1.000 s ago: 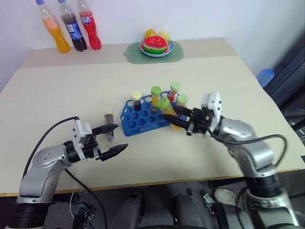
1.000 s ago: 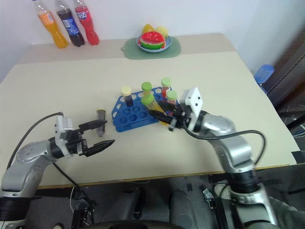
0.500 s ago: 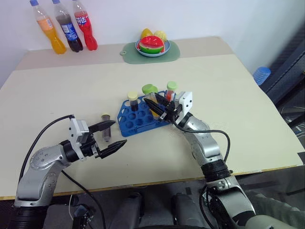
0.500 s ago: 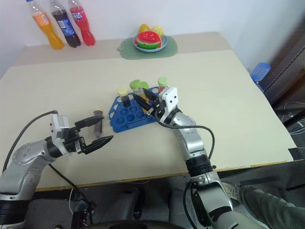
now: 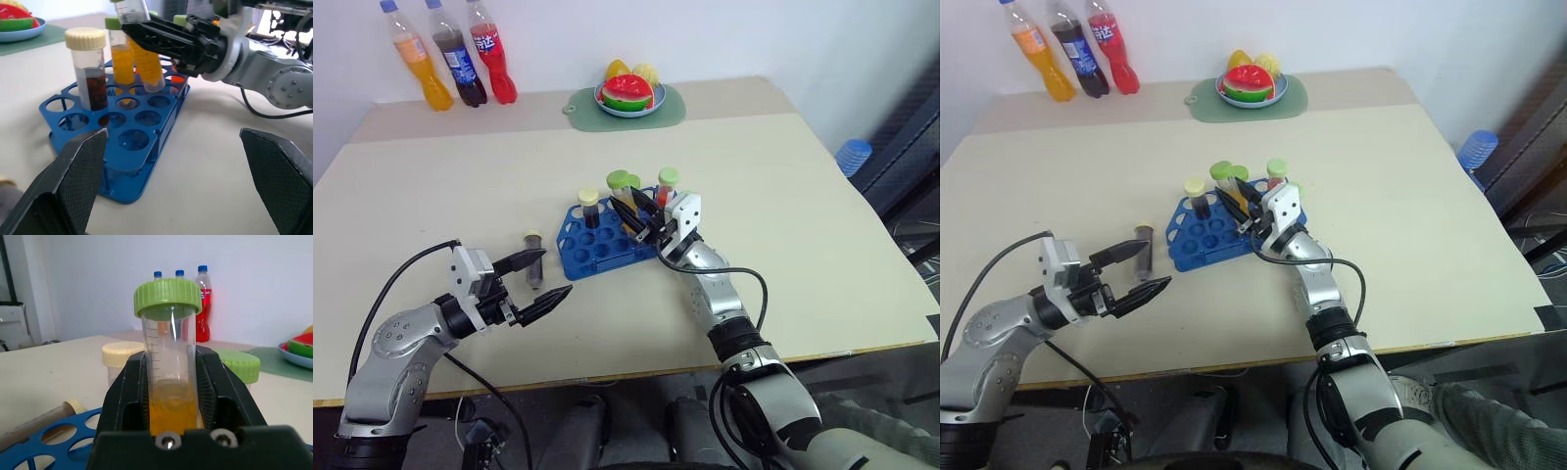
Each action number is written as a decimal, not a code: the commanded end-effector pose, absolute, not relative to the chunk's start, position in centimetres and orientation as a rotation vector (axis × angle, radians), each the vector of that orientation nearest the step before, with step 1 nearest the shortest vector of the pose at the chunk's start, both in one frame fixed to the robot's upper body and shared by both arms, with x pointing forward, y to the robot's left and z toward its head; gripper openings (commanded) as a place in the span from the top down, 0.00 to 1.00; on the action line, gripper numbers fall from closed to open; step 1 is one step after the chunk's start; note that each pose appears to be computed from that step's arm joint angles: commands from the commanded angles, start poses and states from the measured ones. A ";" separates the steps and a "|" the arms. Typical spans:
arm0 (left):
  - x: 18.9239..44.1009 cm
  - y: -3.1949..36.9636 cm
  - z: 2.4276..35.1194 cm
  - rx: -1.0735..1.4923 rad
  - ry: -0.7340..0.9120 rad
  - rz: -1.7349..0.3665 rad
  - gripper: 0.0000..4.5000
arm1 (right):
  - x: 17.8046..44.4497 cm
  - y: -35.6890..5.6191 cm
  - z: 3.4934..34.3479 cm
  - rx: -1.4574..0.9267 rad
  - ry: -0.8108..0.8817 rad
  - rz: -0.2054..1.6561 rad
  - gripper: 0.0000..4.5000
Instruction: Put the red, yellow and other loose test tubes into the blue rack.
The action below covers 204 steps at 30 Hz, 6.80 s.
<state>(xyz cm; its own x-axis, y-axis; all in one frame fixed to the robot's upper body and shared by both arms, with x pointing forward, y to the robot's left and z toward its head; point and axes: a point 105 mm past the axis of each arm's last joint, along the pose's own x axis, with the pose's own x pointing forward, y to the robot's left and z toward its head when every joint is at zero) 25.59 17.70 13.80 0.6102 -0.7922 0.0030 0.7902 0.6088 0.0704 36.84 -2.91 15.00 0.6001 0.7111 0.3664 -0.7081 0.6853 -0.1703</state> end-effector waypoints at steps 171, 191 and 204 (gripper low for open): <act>36.0 6.2 14.4 -0.039 -0.039 -1.104 0.84 | 25.2 -14.8 15.0 -0.450 -0.046 0.609 0.05; 35.6 6.1 12.4 0.049 -0.178 -1.079 0.50 | 25.5 -15.2 15.1 -0.453 -0.045 0.595 0.05; 34.5 5.2 15.3 -0.016 -0.344 -1.024 0.01 | 25.5 -16.1 15.3 -0.459 -0.030 0.589 0.05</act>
<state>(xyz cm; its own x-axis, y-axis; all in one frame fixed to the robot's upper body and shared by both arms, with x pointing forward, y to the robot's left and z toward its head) 34.66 4.94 14.24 0.4720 -0.8454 0.2500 0.8510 0.5110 0.1211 25.59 -16.12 14.14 0.8352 0.5328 -0.1362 -0.5381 0.7405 -0.4027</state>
